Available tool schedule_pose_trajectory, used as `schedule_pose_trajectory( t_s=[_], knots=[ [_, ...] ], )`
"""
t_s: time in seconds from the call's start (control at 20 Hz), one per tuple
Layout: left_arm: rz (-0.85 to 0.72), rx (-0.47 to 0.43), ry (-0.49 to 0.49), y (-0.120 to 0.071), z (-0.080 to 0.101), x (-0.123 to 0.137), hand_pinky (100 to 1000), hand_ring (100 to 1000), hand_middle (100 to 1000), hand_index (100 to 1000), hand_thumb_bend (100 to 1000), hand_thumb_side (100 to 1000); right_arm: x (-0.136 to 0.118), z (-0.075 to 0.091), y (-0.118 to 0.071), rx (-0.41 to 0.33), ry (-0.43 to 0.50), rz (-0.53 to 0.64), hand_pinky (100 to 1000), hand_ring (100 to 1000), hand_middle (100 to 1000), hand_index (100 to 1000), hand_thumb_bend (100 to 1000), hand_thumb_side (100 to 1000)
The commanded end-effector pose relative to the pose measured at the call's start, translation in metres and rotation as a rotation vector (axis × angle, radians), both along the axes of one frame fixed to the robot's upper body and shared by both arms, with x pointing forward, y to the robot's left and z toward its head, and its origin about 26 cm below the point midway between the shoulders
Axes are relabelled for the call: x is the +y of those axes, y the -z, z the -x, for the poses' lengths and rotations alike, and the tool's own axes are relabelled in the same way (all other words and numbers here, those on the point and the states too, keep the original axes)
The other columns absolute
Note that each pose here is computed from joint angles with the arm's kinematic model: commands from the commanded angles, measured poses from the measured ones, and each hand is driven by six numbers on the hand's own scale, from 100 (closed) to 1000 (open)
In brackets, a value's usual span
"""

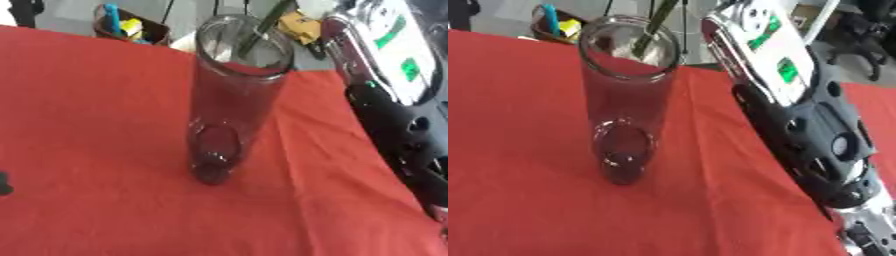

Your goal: Arrange flowers into the vase.

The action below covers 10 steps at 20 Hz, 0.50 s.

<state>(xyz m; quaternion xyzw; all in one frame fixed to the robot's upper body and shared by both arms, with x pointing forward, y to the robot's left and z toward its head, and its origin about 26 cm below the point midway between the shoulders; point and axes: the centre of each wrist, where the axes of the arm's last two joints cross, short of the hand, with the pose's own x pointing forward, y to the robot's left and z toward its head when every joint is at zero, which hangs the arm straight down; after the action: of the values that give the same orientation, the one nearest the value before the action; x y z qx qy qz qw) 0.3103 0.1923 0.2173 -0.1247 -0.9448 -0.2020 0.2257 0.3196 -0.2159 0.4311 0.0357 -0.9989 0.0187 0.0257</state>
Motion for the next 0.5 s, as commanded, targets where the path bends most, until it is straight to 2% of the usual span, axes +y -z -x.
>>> schedule_pose_trajectory(
  t_s=[0.05, 0.25, 0.5],
  knots=[
    [-0.005, -0.025, 0.004, -0.0067, 0.0029, 0.0011, 532, 597, 819, 792, 100, 983, -0.0038, 0.0092, -0.0097, -0.074, 0.020, 0.017, 100, 100, 100, 100, 100, 542],
    [-0.009, -0.025, 0.004, -0.0069, 0.0029, 0.0012, 533, 599, 820, 792, 100, 983, -0.0036, 0.0093, -0.0089, -0.121, 0.043, 0.037, 100, 100, 100, 100, 100, 549],
    [-0.011, -0.025, 0.000, -0.0068, 0.0028, 0.0020, 534, 600, 820, 791, 100, 984, -0.0050, 0.0065, -0.0016, -0.162, 0.102, 0.119, 100, 100, 100, 100, 100, 580]
  ],
)
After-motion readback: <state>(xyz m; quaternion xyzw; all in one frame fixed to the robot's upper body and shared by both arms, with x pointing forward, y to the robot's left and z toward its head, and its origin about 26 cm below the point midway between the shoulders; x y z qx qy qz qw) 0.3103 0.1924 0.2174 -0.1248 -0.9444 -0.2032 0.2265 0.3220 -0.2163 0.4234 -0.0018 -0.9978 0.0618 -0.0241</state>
